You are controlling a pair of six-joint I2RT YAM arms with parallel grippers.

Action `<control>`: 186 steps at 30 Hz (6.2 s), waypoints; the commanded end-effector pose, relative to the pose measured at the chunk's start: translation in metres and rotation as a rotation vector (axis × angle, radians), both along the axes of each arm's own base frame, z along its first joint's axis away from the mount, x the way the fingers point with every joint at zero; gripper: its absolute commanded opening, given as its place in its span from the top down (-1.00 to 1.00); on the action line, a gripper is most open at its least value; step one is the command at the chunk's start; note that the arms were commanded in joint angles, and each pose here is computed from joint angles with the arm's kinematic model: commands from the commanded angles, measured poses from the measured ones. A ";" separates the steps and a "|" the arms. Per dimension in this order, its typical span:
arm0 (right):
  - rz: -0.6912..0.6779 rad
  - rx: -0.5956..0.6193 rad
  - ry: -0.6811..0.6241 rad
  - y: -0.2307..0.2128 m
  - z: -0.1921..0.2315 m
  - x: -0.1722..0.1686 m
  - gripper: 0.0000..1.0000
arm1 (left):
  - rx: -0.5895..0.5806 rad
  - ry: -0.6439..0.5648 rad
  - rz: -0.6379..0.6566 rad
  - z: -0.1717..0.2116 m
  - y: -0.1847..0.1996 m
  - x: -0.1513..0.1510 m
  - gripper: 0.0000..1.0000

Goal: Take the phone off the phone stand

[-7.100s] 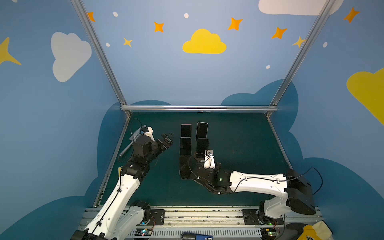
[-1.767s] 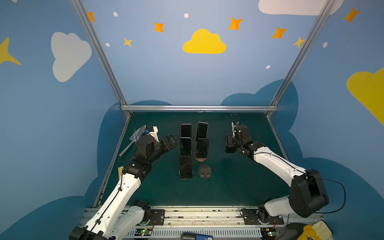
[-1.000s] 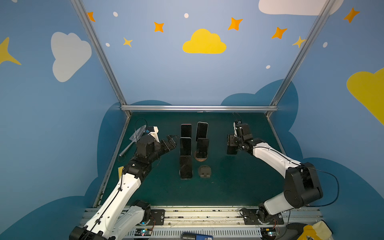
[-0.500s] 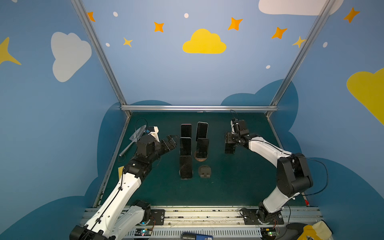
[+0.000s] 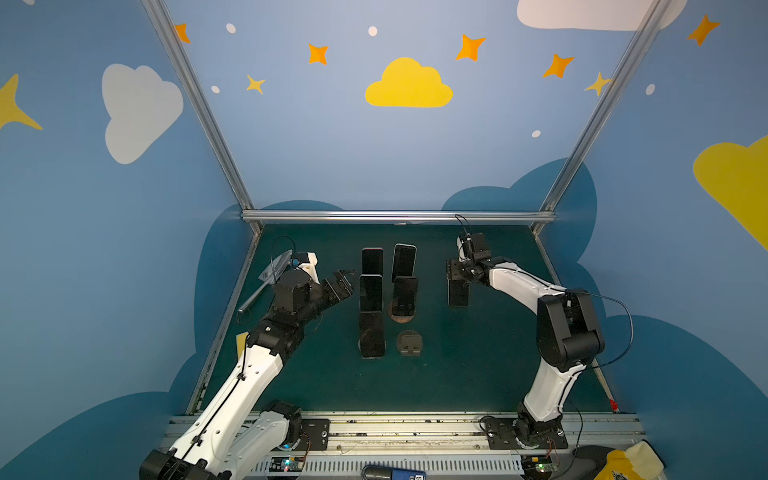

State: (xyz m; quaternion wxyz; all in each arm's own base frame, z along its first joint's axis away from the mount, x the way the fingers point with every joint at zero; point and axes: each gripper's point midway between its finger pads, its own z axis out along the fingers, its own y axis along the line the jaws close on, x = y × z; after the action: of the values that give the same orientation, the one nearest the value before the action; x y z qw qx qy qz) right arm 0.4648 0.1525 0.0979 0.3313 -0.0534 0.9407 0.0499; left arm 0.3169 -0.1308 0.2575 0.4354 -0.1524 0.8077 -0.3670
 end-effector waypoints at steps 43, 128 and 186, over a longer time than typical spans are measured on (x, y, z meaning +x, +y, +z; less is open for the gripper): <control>-0.091 -0.052 0.481 -0.004 -0.088 -0.015 -0.34 | -0.026 -0.038 -0.002 0.014 -0.002 0.001 -1.00; -0.122 0.180 -0.255 -0.069 0.147 -0.173 -0.67 | 0.640 0.154 -0.226 -0.077 -0.211 -0.159 -1.00; -0.091 0.338 -0.191 -0.044 0.109 -0.160 -0.67 | 0.895 0.100 0.045 -0.180 -0.200 -0.082 -0.74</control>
State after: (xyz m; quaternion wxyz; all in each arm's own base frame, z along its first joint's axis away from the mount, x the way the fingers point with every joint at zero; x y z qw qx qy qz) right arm 0.3042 0.1069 0.2042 0.4174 0.0415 0.8905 0.1761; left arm 0.2259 -0.3287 0.0668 0.4039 0.0217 0.9142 0.0274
